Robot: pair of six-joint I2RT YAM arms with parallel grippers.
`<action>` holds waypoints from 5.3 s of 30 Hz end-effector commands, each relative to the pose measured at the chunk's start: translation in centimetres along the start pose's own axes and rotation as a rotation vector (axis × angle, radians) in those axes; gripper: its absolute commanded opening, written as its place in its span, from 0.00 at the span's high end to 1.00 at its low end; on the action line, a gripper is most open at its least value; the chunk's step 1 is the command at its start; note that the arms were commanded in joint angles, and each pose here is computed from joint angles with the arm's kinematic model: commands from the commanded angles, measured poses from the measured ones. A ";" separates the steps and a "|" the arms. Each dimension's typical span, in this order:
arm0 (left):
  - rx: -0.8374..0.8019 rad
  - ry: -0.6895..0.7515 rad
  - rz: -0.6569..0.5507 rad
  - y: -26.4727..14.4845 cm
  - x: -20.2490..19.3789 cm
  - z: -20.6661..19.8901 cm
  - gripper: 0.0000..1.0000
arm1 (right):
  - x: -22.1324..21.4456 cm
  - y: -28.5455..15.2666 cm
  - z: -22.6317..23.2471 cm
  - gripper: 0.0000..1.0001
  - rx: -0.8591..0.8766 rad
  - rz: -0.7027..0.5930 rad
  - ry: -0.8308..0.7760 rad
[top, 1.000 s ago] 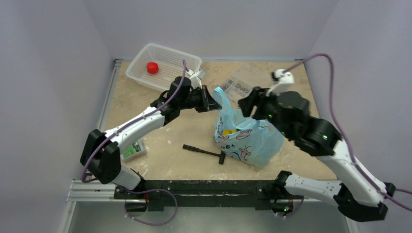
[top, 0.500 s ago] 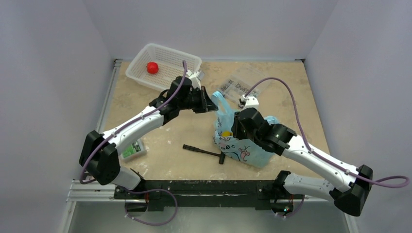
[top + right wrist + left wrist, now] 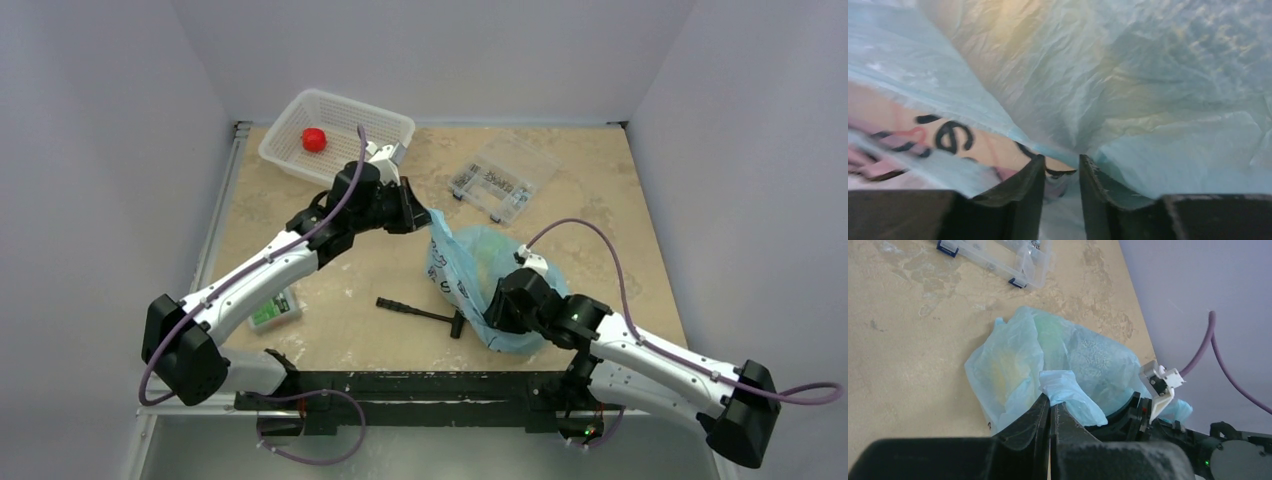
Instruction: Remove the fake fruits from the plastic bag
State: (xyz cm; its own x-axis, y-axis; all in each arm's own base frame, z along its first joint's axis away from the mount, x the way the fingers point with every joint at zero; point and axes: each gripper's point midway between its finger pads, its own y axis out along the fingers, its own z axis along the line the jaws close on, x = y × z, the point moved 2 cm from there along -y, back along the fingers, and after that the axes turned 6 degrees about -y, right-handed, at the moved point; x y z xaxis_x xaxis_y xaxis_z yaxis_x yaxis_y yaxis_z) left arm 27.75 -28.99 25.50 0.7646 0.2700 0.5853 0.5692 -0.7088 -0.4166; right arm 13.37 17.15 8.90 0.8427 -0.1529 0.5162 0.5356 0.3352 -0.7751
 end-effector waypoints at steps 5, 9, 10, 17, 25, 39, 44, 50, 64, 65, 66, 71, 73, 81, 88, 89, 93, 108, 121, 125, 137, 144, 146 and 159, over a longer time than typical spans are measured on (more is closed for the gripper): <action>-0.091 0.068 -0.053 -0.4 2.2 -2.0 1.00 | 7.2 -5.6 3.6 0.50 0.026 -0.181 -0.104; -0.140 0.138 -0.080 -1.3 2.6 -3.0 0.63 | 7.9 -6.6 3.9 0.36 0.034 -0.193 -0.156; -0.158 0.167 -0.089 -1.6 2.7 -3.4 0.52 | 7.9 -6.8 4.0 0.33 0.042 -0.190 -0.166; -0.228 0.495 -0.167 -4.4 3.8 -6.3 0.30 | 8.5 -8.4 4.5 0.30 0.081 -0.201 -0.195; -0.045 1.090 -0.247 -5.2 1.1 -7.0 0.23 | 8.9 -11.6 3.4 0.09 0.081 -0.234 -0.150; -0.036 1.463 0.058 -1.9 -5.6 -5.0 0.26 | 3.7 -12.7 -1.0 0.07 -0.047 0.032 -0.234; 0.053 1.512 0.107 -0.8 -6.2 -4.1 0.23 | 3.0 -12.1 -1.3 0.08 -0.046 0.056 -0.256; -0.005 1.549 0.283 -1.6 -8.9 -3.9 0.20 | 2.7 -11.2 -0.8 0.10 -0.002 0.046 -0.259; 0.146 1.609 0.366 -1.3 -10.5 -2.3 0.22 | 6.4 -14.0 1.2 1.00 0.179 -0.228 -0.203; 0.166 1.616 0.371 -1.1 -10.4 -2.1 0.24 | 6.5 -14.3 1.2 1.00 0.190 -0.242 -0.205; 0.188 1.623 0.373 -0.9 -10.3 -1.9 0.26 | 6.7 -14.7 1.2 1.00 0.197 -0.254 -0.204; 0.274 1.616 0.317 0.1 -9.3 -1.9 0.61 | 7.0 -15.7 1.1 1.00 0.222 -0.291 -0.204; 0.289 1.596 0.271 0.1 -8.6 -2.5 0.75 | 6.8 -15.7 0.8 1.00 0.216 -0.288 -0.206; 0.306 1.486 0.190 -0.2 -6.8 -3.8 1.00 | 8.0 -17.8 -0.1 1.00 0.213 -0.375 -0.165; 0.193 1.104 0.129 -2.2 -4.3 -6.1 1.00 | 8.5 -19.3 -0.6 1.00 0.225 -0.418 -0.147; 0.166 1.041 0.157 -2.5 -4.3 -6.1 1.00 | 8.5 -19.3 -0.6 1.00 0.227 -0.421 -0.146; 0.087 0.966 0.241 -3.4 -5.1 -6.5 0.87 | 8.3 -19.4 -0.6 1.00 0.235 -0.417 -0.148; 0.224 1.466 0.320 -2.4 -8.7 -5.3 0.27 | 8.3 -19.3 -0.1 1.00 0.248 -0.404 -0.162; 0.607 1.472 0.177 0.3 -3.3 -2.9 1.00 | 8.9 -20.2 -0.5 1.00 0.251 -0.450 -0.143; 0.486 1.076 0.075 -0.6 1.0 -4.2 1.00 | 11.1 -21.7 -1.7 1.00 0.177 -0.564 -0.062; 0.082 0.220 0.054 -1.3 7.0 -4.1 1.00 | 17.5 -26.1 -7.3 1.00 -0.308 -0.850 0.144; -0.047 0.235 0.243 -0.9 2.8 -2.6 1.00 | 16.0 -21.8 -3.7 0.82 -0.202 -0.676 -0.091; -0.041 0.241 0.246 -0.8 2.0 -1.8 1.00 | 15.9 -21.9 -2.9 0.65 -0.176 -0.639 -0.139; 0.038 0.243 0.205 -1.0 1.5 0.4 1.00 | 20.3 -22.3 9.1 0.11 0.074 -0.483 -0.443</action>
State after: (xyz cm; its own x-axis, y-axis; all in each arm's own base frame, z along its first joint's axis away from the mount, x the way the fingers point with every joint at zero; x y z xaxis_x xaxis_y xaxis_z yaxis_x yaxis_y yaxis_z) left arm 27.79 -28.02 24.77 0.8179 -0.0846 0.5692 0.3538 -0.7061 -0.6134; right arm 16.60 10.49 39.14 0.4126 -0.0268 0.9105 0.8843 0.2517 -0.3933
